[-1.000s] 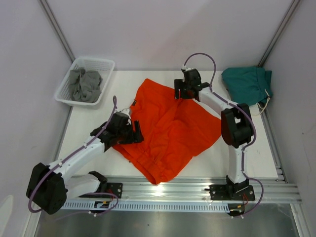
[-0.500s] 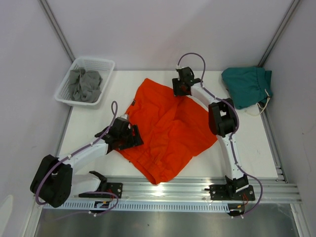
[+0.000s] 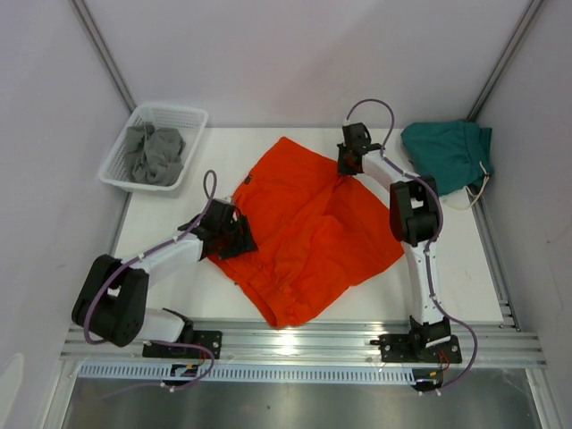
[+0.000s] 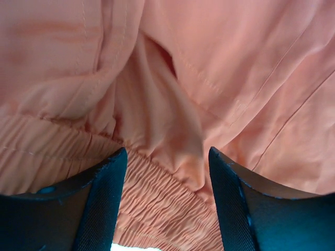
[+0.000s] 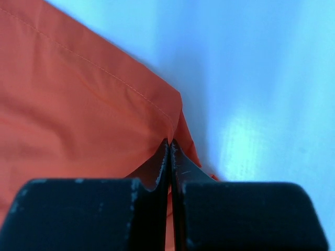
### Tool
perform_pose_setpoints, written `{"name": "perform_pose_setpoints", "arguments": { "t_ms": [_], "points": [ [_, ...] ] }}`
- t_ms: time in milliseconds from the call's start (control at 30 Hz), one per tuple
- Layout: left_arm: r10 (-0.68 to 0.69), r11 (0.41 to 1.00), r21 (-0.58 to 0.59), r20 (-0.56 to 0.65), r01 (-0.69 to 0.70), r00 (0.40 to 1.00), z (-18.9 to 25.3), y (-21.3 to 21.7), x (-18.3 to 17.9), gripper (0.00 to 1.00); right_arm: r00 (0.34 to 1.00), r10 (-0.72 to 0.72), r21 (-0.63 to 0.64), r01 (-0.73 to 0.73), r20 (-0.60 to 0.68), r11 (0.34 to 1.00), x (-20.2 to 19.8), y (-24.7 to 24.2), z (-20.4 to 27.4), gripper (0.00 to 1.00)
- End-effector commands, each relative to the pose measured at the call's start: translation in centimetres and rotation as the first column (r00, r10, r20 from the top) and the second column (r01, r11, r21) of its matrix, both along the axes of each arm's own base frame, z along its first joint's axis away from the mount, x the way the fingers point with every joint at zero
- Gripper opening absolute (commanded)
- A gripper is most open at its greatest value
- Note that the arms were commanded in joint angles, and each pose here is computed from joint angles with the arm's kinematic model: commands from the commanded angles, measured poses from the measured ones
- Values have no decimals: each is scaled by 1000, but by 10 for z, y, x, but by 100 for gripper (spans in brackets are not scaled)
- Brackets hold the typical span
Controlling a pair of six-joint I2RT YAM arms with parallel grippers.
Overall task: Fold and stack the shorts
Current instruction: Flatten the shorts out
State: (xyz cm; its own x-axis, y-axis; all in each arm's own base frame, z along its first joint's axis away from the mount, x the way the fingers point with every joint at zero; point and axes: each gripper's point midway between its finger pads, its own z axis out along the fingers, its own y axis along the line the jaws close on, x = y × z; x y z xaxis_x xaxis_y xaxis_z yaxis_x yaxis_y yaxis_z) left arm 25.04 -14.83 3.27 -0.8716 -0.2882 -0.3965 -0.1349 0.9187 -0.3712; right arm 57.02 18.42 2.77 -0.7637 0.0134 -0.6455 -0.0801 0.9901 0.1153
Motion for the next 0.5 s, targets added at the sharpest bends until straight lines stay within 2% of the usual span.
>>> {"name": "perform_pose_setpoints", "arguments": {
  "t_ms": [0, 100, 167, 200, 233, 267, 300, 333, 400, 467],
  "points": [
    [-28, 999, -19, 42, 29, 999, 13, -8, 29, 66, 993, -118, 6, 118, 7, 993, -5, -44, 17, 0],
    [-25, 999, -42, 55, 28, 998, 16, -10, 54, 63, 980, -199, -22, 199, 4, 980, -14, -71, 17, 0],
    [-54, 998, -12, 28, 54, 998, 14, -9, 70, 61, 962, -271, -39, 270, -27, 962, -30, -92, 6, 0],
    [-59, 998, 4, 13, 59, 998, 13, -7, 76, 59, 954, -299, -27, 298, -13, 954, -34, -99, 17, 0],
    [-69, 998, -3, 72, 69, 995, 39, -15, 105, 59, 947, -322, -16, 322, -3, 947, -37, -105, 19, 0],
    [-91, 996, 15, 63, 90, 994, 39, -15, 111, 59, 936, -351, -33, 350, -35, 936, -55, -112, 5, 0],
    [-96, 995, 41, -3, 96, 995, 23, -13, 109, 59, 927, -373, -39, 372, -28, 927, -61, -117, 6, 0],
    [-89, 995, 52, 56, 86, 994, 44, -16, 136, 59, 923, -385, -26, 385, 9, 922, -64, -118, 20, 0],
    [-78, 994, 73, -6, 78, 997, 26, -9, 144, 57, 903, -429, -56, 428, -7, 902, -86, -127, 10, 0],
    [-80, 997, 25, 16, 79, 997, 37, -13, 161, 56, 894, -446, -39, 447, 35, 893, -94, -129, 27, 0]
  ]
}}
